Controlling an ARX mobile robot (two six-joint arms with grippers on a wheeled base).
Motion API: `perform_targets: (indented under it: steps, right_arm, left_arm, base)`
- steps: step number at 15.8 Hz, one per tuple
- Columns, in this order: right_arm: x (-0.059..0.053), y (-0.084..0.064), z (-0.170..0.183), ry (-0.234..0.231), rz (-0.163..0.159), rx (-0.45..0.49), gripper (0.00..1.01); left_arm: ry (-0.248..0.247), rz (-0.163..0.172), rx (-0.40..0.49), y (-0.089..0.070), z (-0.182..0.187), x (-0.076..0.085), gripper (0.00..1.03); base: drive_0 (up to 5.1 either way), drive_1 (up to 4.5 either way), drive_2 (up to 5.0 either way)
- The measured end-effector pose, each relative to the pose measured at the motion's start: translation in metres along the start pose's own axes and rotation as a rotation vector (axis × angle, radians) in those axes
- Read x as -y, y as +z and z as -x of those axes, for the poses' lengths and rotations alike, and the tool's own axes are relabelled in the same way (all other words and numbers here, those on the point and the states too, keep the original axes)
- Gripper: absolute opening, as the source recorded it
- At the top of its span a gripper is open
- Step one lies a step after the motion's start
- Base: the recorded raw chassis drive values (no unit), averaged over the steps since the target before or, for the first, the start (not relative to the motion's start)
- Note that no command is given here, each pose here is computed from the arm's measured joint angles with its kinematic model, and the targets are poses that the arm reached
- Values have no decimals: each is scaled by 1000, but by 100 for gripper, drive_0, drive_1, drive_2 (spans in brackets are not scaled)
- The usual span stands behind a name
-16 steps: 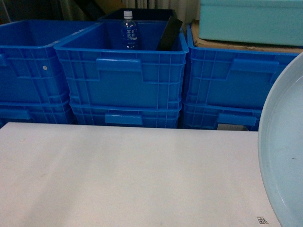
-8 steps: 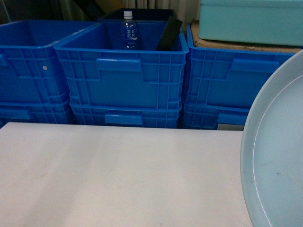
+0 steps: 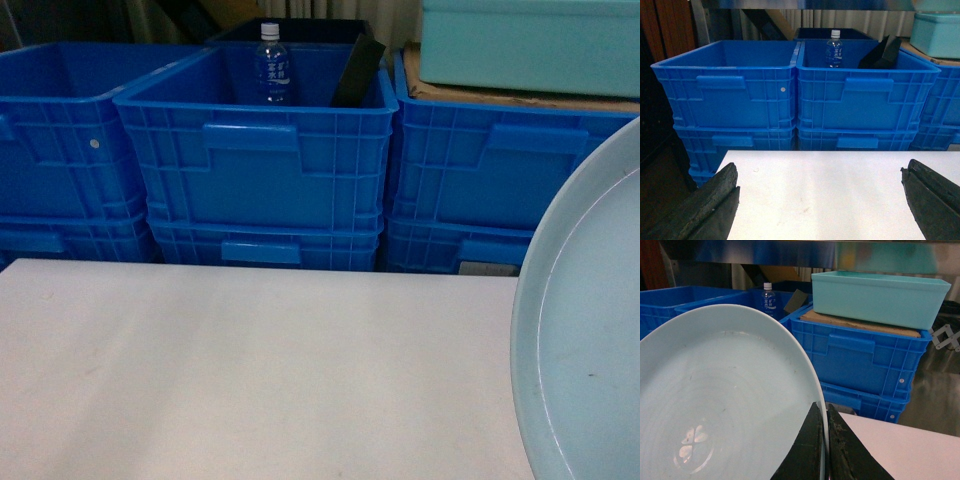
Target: Place blue tray on left shelf second layer neatly
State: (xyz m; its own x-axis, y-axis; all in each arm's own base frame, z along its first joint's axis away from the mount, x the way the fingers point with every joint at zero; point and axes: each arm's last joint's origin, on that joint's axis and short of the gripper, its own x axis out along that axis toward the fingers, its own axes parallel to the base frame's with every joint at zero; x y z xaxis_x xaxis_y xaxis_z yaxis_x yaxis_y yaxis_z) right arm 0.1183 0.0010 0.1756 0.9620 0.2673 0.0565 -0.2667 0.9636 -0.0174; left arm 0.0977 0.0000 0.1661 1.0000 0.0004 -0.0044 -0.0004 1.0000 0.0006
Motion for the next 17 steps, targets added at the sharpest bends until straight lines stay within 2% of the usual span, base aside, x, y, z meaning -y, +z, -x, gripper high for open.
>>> perform_targets:
  steps: [10,17]
  right_arm:
    - [0,0,0,0,0,0,2]
    - [0,0,0,0,0,0,2]
  left_arm:
    - [0,0,0,0,0,0,98]
    - [1,0,0,0,0,0,98]
  base:
    - [0,0,0]
    - [-174,-174,-174]
